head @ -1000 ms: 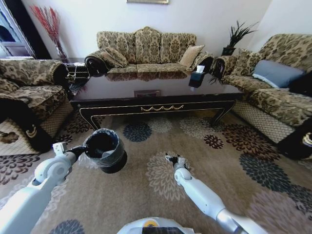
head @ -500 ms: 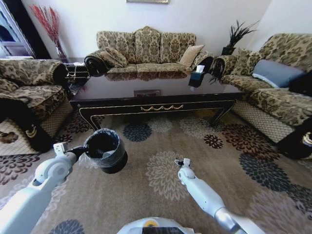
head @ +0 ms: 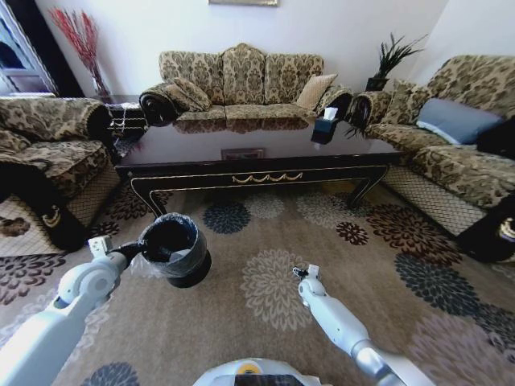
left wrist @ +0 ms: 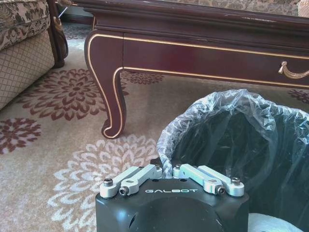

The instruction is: Move to the front of the table and pick up the trash from the floor, then place it into the trash bin.

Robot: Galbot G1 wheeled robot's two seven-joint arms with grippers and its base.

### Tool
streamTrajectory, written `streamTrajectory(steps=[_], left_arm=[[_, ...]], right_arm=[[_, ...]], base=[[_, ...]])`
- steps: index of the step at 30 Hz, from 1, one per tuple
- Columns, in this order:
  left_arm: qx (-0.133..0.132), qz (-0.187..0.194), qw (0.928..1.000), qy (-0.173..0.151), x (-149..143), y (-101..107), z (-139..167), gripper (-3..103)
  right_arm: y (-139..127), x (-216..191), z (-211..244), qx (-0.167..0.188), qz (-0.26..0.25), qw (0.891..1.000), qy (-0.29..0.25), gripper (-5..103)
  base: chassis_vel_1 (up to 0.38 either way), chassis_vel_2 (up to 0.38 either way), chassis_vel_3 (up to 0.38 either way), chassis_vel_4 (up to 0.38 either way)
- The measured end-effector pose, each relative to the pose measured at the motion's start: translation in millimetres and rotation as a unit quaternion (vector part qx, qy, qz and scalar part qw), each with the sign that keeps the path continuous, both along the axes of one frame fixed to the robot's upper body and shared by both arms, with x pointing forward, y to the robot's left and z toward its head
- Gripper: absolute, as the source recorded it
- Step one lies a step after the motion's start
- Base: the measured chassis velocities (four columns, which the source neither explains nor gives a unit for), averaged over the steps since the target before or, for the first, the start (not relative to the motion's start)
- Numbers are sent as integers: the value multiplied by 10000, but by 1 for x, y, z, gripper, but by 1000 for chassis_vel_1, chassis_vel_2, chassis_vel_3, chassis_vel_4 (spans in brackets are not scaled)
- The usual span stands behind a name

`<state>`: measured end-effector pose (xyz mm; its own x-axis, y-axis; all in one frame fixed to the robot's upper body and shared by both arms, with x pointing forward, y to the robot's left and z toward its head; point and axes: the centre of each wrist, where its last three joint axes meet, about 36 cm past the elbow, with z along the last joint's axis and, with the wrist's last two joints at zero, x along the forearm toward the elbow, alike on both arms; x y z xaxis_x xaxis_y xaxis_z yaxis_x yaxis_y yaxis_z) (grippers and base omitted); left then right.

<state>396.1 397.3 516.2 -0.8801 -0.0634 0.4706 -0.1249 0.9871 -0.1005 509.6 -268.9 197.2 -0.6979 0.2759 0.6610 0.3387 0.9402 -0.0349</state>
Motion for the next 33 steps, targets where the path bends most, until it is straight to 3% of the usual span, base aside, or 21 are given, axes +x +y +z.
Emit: streamTrajectory(steps=[1, 4, 8, 10, 11, 13, 20, 27, 31, 33], left_arm=[[2, 4, 10000, 2, 0, 0, 0, 4], [16, 13, 10000, 3, 1, 2, 0, 4], [27, 10, 10000, -2, 1, 2, 1, 4], [28, 9, 10000, -3, 1, 2, 2, 4], [32, 6, 10000, -8, 1, 3, 2, 4], [37, 2, 10000, -13, 1, 3, 3, 4], [35, -16, 10000, -9, 1, 2, 3, 4], [23, -38, 10000, -7, 0, 0, 3, 4], [25, -54, 10000, -6, -1, -1, 3, 4], [24, -67, 10000, -8, -2, -2, 3, 4]], right_arm=[[-1, 1, 0, -9, 0, 10000, 4, 90], [-5, 4, -1, -114, 25, 9999, 64, 74], [-5, 3, -3, -172, 53, 9998, 117, 63], [-5, 3, -4, -179, 58, 9997, 127, 63], [-5, 0, -5, -196, 77, 9997, 150, 53], [-4, -5, -9, -228, 122, 9995, 182, 42], [-4, -21, -12, -251, 223, 9993, 193, 22], [-1, -29, 4, -103, 281, 9995, 90, 16], [3, -23, 25, 15, 378, 9990, -242, 15], [8, -14, 49, 64, 567, 9952, -792, 15]], base=[[0, 0, 0, 0], [0, 0, 0, 0], [0, 0, 0, 0], [0, 0, 0, 0], [0, 0, 0, 0], [0, 0, 0, 0], [0, 0, 0, 0], [0, 0, 0, 0], [0, 0, 0, 0], [0, 0, 0, 0]])
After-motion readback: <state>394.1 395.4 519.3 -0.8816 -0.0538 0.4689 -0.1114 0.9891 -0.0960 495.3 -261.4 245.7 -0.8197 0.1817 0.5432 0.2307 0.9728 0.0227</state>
